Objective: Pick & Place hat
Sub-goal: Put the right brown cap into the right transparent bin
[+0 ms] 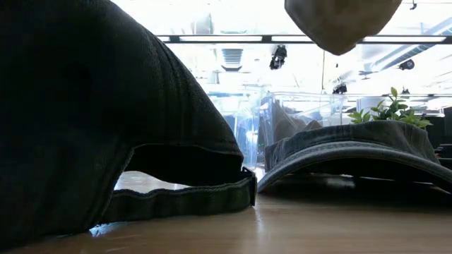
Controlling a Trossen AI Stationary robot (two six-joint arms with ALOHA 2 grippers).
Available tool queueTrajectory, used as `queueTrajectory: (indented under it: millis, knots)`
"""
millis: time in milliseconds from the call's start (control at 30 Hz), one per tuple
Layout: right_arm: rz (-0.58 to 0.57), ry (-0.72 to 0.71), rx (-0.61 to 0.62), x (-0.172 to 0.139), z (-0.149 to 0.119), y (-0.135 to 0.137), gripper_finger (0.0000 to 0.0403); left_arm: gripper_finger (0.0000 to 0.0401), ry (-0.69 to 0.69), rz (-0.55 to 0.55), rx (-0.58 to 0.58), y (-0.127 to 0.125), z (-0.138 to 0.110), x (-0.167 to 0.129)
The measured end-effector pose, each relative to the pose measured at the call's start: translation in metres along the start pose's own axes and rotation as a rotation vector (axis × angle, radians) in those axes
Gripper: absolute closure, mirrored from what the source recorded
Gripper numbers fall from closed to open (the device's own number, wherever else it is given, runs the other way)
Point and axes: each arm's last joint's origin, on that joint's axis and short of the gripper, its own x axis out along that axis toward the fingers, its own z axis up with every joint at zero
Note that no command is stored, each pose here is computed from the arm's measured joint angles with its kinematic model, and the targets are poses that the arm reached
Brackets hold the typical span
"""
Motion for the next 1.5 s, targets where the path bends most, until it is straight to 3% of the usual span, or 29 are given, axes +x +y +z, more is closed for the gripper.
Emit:
queueTrajectory:
  millis: [100,233,300,533,700,800,867,933,1033,1167,1500]
  knots:
    - [-0.003,-0.002,0.012,0.0,0.001,-0.002,0.039,0.0275,0.033,0.008,-0.004,0.001,0.001,0.004]
    - [-0.028,-0.029,0.01,-0.004,0.0,0.003,0.0373,0.0368,0.034,0.03,0.029,0.001,0.004,0.004]
    - [-0.06,-0.053,0.022,-0.008,-0.003,0.008,0.0356,0.0388,0.028,0.053,0.035,0.002,0.006,0.003]
    - [-0.264,-0.149,0.055,-0.028,-0.022,0.027,0.0284,0.0394,0.079,0.169,-0.036,0.009,0.002,0.0]
    - [-0.648,-0.358,0.051,-0.059,-0.047,0.055,0.0242,0.0395,0.023,0.4,-0.141,0.025,0.003,-0.004]
    - [-0.886,-0.523,0.061,-0.08,-0.068,0.075,0.0227,0.0394,-0.077,0.569,-0.228,0.042,0.01,-0.008]
    - [-0.984,-0.656,0.068,-0.092,-0.08,0.089,0.0221,0.0394,-0.165,0.673,-0.325,0.06,0.016,-0.015]
    - [-1.056,-0.762,0.073,-0.101,-0.091,0.099,0.0217,0.0394,-0.255,0.699,-0.427,0.08,0.022,-0.02]
    - [-1.092,-0.892,0.064,-0.112,-0.103,0.114,0.0216,0.0394,-0.357,0.673,-0.588,0.11,0.024,-0.023]
    - [-1.09,-0.937,0.046,-0.118,-0.111,0.122,0.0216,0.0394,-0.438,0.616,-0.769,0.141,0.022,-0.019]
    - [-1.129,-0.897,0.038,-0.114,-0.106,0.114,0.0216,0.0394,-0.308,0.666,-1.006,0.173,-0.017,0.036]
